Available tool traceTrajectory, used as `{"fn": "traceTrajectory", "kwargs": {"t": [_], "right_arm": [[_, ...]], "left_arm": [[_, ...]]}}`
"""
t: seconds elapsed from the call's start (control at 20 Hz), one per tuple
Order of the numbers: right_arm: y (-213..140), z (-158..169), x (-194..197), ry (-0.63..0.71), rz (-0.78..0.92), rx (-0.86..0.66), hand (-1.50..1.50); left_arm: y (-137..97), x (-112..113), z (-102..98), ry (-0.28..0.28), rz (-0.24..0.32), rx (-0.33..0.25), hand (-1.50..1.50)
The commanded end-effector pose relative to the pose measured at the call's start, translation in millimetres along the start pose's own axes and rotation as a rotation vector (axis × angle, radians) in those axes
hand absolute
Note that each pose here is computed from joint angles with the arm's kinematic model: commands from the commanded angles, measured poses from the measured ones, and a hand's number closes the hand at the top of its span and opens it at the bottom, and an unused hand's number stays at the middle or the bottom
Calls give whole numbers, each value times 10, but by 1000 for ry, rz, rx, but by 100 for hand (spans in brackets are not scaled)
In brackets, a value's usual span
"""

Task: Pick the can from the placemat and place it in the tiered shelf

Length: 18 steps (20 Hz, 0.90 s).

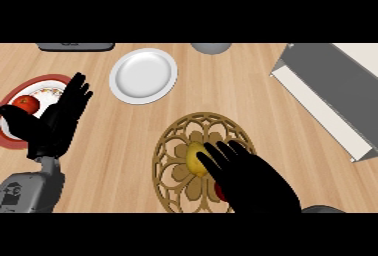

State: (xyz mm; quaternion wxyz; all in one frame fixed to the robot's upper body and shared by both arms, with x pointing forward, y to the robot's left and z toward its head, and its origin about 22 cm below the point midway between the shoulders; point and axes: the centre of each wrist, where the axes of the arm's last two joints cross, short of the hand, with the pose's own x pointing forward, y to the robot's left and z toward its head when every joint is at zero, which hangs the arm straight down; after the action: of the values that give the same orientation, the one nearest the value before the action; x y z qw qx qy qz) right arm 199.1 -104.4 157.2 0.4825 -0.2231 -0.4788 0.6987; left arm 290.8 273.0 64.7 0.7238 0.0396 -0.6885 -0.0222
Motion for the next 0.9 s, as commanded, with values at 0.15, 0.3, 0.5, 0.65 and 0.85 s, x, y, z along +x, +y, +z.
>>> {"fn": "traceTrajectory", "kwargs": {"t": [0.15,0.3,0.5,0.65,0.85], "right_arm": [[209,-104,-5,101,59,37,-150],[227,-78,-26,114,49,41,-150],[169,-89,-18,110,22,26,-150],[362,-217,-40,122,13,19,-150],[407,-377,39,101,34,52,-150]], "left_arm": [[115,62,28,-8,16,-7,0],[128,37,12,-22,-12,-1,0],[124,3,-80,-4,1,15,0],[128,-116,-16,-20,9,-16,0],[69,172,-276,-3,-1,7,0]]}}
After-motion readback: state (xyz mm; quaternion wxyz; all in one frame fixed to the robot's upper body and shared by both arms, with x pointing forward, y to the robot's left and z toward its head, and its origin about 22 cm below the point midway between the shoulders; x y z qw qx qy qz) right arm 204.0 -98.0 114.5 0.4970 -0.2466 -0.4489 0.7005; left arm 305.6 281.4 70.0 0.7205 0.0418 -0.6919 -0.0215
